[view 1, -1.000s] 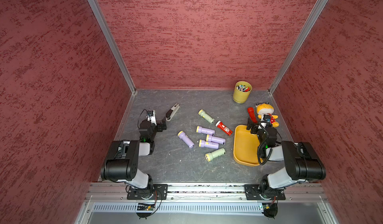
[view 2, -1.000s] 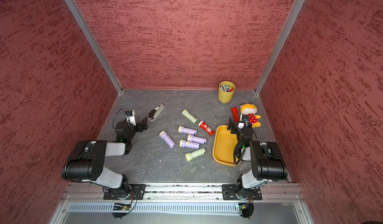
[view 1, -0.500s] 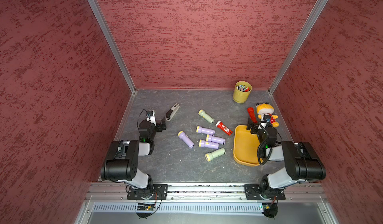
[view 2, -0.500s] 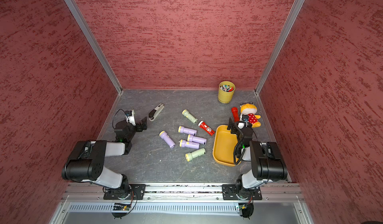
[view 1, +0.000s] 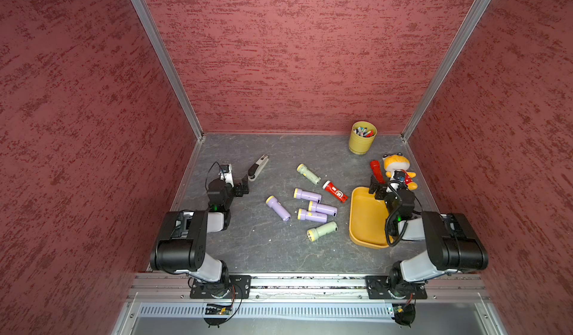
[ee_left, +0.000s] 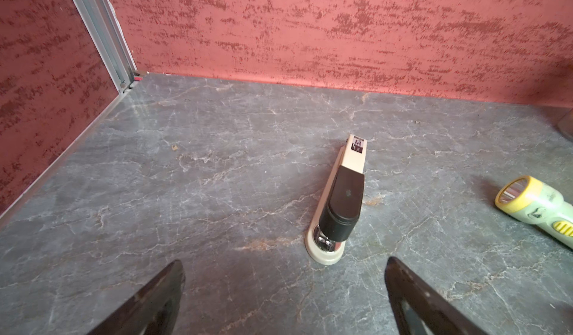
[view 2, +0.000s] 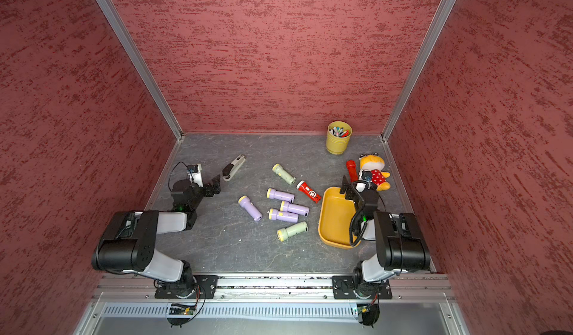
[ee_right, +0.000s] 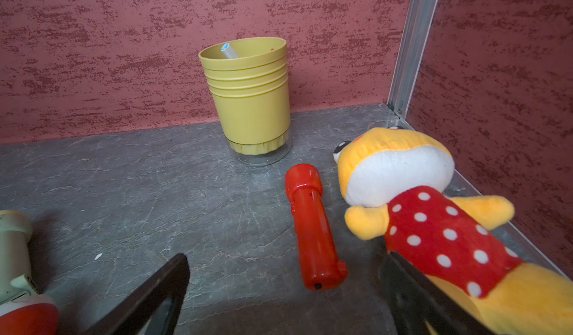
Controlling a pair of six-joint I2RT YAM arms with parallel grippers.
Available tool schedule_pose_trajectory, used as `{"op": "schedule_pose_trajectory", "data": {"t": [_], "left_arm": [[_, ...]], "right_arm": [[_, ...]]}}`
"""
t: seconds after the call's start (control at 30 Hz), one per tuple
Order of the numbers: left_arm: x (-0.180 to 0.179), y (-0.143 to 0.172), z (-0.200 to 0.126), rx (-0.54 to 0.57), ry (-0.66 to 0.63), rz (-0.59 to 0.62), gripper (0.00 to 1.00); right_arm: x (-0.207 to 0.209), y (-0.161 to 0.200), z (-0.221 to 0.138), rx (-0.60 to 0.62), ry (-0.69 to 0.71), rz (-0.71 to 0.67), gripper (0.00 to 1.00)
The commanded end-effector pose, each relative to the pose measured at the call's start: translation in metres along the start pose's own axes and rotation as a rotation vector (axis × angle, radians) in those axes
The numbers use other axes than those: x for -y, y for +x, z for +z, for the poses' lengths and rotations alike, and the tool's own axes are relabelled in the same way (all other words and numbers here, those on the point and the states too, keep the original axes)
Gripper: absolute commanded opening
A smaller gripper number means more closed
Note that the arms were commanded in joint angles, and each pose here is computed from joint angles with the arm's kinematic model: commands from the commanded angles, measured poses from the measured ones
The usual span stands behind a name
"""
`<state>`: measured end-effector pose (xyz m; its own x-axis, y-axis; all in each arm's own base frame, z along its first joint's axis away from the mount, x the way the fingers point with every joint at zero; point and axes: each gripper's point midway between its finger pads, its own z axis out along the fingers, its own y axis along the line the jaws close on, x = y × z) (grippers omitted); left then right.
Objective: Put the flashlights into the storage boxes
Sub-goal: Adjust the storage box at the center of the board.
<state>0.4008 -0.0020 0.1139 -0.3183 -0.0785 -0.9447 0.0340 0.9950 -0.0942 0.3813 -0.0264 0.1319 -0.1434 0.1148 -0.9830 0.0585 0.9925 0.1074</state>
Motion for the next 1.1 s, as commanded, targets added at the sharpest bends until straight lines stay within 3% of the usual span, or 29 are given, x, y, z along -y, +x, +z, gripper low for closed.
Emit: {"op": "schedule_pose_trajectory", "data": {"t": [0.0,0.13,0.2,0.33,0.5,0.67,0.87,1.07], "left_arm": [[0.019,-0.041,-0.010,0.015,0.031,0.062,1.00],[0.050,-0.085,-0.035,0.040,0.131,-0.047,1.00],[0.076,-0.097,-0.044,0.006,0.204,-0.070,0.99],[0.133,-0.098,-0.050,-0.057,0.329,-0.057,0.99],[0.181,-0.085,-0.045,-0.106,0.413,-0.082,0.99],[0.195,-0.075,-0.035,-0.144,0.444,-0.138,0.98],[0.197,-0.075,-0.034,-0.155,0.447,-0.153,0.99],[0.187,-0.074,-0.039,-0.146,0.405,-0.145,0.99]], "right_arm": [[-0.002,-0.043,-0.004,0.043,0.001,0.007,0.99],[-0.004,-0.080,-0.014,-0.011,0.021,0.131,0.99],[-0.003,-0.086,-0.018,-0.110,0.059,0.234,0.99],[-0.007,-0.082,-0.029,-0.333,0.121,0.442,0.99],[-0.044,-0.051,-0.063,-0.571,0.018,0.637,0.99],[-0.066,-0.013,-0.074,-0.717,-0.048,0.708,0.99],[-0.088,0.003,-0.050,-0.775,-0.148,0.727,0.99],[-0.101,0.036,-0.036,-0.891,-0.130,0.712,0.99]]}}
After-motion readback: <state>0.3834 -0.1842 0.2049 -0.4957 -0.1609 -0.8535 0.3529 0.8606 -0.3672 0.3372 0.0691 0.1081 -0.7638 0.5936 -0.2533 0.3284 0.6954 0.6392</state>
